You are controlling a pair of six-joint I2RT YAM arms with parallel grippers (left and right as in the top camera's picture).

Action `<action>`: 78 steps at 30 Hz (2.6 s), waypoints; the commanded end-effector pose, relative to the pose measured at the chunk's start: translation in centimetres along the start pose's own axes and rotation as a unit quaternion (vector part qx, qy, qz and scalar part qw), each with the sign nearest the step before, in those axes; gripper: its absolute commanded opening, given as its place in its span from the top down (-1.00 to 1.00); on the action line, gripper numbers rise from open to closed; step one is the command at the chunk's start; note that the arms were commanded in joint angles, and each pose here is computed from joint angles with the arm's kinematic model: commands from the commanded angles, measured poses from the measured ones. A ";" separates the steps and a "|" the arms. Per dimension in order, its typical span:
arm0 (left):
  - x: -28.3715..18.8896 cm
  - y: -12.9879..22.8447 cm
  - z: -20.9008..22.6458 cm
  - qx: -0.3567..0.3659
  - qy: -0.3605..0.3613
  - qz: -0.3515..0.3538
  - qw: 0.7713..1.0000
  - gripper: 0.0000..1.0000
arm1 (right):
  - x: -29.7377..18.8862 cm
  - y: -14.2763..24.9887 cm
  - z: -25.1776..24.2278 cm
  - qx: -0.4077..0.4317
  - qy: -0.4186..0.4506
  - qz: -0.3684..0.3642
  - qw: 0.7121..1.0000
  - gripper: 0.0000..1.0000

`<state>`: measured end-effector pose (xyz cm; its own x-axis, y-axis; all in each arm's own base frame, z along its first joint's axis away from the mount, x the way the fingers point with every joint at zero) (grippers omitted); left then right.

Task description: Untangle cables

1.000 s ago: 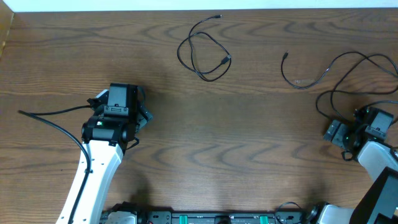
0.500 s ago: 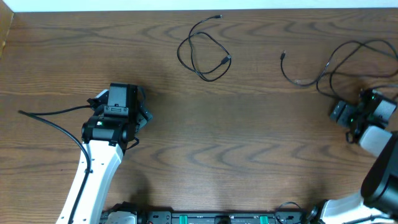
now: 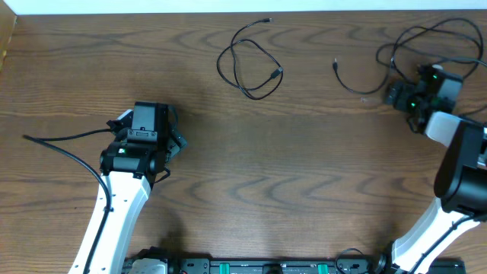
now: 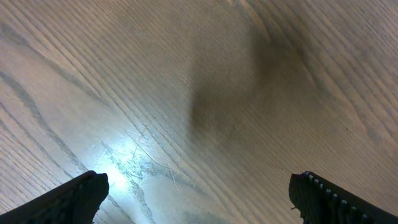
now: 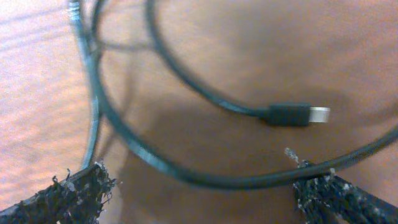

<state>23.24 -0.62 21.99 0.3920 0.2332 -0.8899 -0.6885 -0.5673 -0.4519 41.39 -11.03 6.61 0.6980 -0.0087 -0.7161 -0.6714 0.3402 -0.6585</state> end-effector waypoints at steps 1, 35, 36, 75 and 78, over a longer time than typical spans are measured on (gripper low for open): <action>-0.3 -0.6 0.0 0.000 -0.006 -0.013 1.000 -0.96 | 3.9 11.3 1.0 0.088 -0.033 0.203 0.975 -0.96; -0.3 -0.6 0.0 0.000 -0.006 -0.013 1.000 -0.96 | -20.6 -4.8 9.3 0.041 -0.127 -0.036 0.990 -0.99; -0.3 -0.6 0.0 -0.001 -0.006 -0.013 1.000 -0.96 | -21.2 -5.0 9.4 0.039 -0.129 -0.044 0.990 -0.99; -0.3 -0.6 0.0 0.000 -0.006 -0.013 1.000 -0.96 | -22.8 -3.7 9.4 0.046 -0.121 -0.014 0.991 -0.99; -0.3 -0.6 0.0 -0.001 -0.006 -0.013 1.000 -0.96 | -22.8 -3.7 9.4 0.046 -0.121 -0.014 0.991 -0.99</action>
<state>23.25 -0.62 21.99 0.3923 0.2331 -0.8898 -0.6883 -0.5673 -0.4521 30.42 -3.42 27.31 0.7603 0.1965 -0.6191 -0.6357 0.4208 -0.6472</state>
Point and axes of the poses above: each gripper's point midway between its finger pads, its own x axis out along the fingers, its own z axis along the line the jaws close on, y = z × x, the point moved 10 cm from there along -x, back along the fingers, and after that the axes turned 4 degrees about x, right-handed, at the moved point
